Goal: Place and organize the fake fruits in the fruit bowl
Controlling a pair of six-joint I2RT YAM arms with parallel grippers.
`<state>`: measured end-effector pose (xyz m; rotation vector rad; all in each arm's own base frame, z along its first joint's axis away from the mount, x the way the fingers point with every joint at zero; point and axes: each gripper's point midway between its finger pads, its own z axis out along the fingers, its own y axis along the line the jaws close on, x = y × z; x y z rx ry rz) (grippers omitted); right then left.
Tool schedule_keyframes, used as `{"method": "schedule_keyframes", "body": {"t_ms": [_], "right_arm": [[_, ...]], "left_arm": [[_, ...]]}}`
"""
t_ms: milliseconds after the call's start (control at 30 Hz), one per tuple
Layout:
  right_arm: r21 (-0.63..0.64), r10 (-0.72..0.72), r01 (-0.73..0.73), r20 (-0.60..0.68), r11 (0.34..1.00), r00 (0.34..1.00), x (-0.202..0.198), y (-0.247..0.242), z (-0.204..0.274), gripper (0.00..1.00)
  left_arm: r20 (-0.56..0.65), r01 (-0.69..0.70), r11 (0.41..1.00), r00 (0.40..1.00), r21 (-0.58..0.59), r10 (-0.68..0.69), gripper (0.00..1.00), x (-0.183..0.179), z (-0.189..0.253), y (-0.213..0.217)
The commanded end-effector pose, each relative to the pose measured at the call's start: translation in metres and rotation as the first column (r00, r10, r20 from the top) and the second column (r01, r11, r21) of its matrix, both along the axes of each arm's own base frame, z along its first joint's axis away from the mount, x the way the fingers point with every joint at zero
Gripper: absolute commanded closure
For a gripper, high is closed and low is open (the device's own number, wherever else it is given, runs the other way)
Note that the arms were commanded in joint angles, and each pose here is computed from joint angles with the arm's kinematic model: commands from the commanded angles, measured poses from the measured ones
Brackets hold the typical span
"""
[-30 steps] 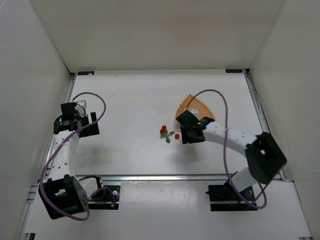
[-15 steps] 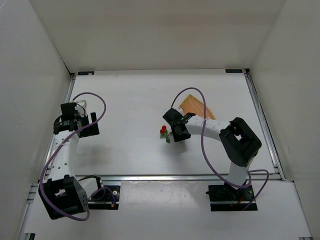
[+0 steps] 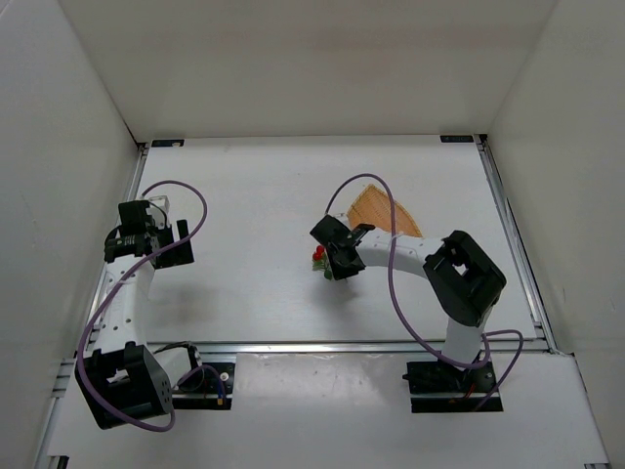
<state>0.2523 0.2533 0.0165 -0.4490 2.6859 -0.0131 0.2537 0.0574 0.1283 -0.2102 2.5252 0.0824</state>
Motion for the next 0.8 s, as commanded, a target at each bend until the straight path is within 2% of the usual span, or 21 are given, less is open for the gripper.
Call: {"method": "schedule_keyframes", "body": {"t_ms": [0,333,467,533,567,667,767], "right_arm": [[-0.037,-0.027,0.025,-0.045,0.999,0.999,-0.013,-0.009,-0.015,1.00],[-0.005,-0.034,0.034,-0.023,0.999,0.999,-0.025,-0.023,0.003,1.00],[-0.027,0.032,-0.033,-0.018,0.999,0.999,-0.044,-0.026,0.005,1.00],[-0.042,0.073,-0.073,-0.006,0.996,0.997,-0.046,-0.022,0.009,0.88],[-0.068,0.081,-0.082,-0.017,0.994,0.997,-0.048,-0.023,0.005,0.70],[-0.077,0.080,-0.082,-0.024,0.994,0.996,-0.044,-0.016,0.000,0.42],[-0.092,0.078,-0.080,-0.025,0.993,0.997,-0.038,-0.011,-0.002,0.41]], "left_arm": [[0.013,-0.003,1.000,1.000,0.013,0.003,0.00,0.001,0.001,0.003],[0.013,-0.003,1.000,1.000,0.013,0.003,0.00,0.001,0.001,0.003],[0.015,0.002,1.000,1.000,0.006,-0.002,0.00,0.001,0.001,0.002],[0.006,0.002,1.000,1.000,0.004,-0.002,0.00,0.001,-0.001,0.002],[0.006,0.002,1.000,1.000,0.004,-0.002,0.00,0.001,-0.001,0.002],[0.006,0.002,1.000,1.000,0.004,-0.002,0.00,0.001,-0.001,0.002],[0.006,0.002,1.000,1.000,0.004,-0.002,0.00,0.001,-0.001,0.002]]}}
